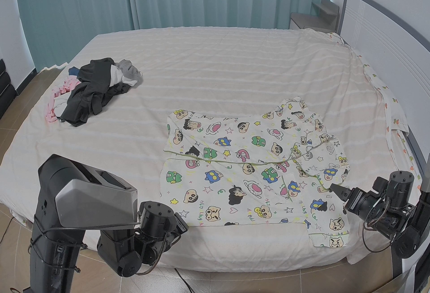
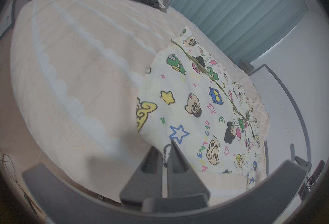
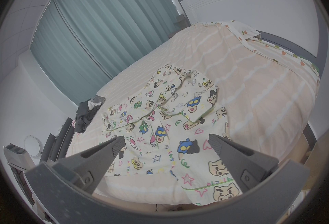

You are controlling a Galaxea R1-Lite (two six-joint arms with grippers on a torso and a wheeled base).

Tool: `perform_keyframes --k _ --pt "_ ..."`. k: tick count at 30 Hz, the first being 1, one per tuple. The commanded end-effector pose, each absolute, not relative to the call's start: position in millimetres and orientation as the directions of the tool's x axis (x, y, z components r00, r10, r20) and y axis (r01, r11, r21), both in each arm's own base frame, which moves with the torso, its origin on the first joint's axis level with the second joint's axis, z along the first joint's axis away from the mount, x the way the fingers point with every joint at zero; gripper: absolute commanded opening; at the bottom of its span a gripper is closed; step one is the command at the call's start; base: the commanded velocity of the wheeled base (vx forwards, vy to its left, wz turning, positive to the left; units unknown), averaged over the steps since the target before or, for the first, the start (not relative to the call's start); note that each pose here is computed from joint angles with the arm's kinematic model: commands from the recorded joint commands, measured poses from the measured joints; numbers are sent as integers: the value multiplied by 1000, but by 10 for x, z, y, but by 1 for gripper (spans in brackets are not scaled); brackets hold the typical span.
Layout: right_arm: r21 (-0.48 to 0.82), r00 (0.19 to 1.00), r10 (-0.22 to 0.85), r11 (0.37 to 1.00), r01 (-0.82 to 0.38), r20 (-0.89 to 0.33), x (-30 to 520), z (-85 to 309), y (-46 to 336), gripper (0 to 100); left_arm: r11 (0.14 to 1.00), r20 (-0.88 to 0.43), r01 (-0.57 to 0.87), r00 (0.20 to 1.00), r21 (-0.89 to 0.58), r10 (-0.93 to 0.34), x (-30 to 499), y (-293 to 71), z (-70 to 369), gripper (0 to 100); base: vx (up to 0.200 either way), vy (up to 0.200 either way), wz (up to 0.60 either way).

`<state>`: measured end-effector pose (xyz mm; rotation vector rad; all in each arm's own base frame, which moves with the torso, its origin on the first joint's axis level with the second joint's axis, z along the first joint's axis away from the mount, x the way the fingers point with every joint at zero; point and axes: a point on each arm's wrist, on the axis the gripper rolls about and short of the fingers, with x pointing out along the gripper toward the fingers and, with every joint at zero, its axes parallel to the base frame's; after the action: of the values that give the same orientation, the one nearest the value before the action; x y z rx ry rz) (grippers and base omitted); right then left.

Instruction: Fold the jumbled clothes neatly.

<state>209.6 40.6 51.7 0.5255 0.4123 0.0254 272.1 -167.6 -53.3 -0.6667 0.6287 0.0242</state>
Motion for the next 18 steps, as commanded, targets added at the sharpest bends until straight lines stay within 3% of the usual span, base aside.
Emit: perform_keyframes --k 1,7,13,18 --pt "466 888 90 872 149 -452 2099 359 323 100 794 -546 -232 825 -562 -145 2715 -1662 -519 0 0 0 0" --pt "374 831 6 895 244 -557 2179 83 -14 100 782 -513 -210 843 -587 -159 2640 -1620 -441 0 0 0 0" --pt "417 835 117 898 143 -538 2197 77 -231 100 772 -479 -169 856 -612 -192 2530 -1631 -402 0 0 0 0" --pt "345 797 157 936 68 -584 2226 -113 -326 100 771 -476 -164 857 -615 -197 2517 -1634 -408 0 0 0 0"
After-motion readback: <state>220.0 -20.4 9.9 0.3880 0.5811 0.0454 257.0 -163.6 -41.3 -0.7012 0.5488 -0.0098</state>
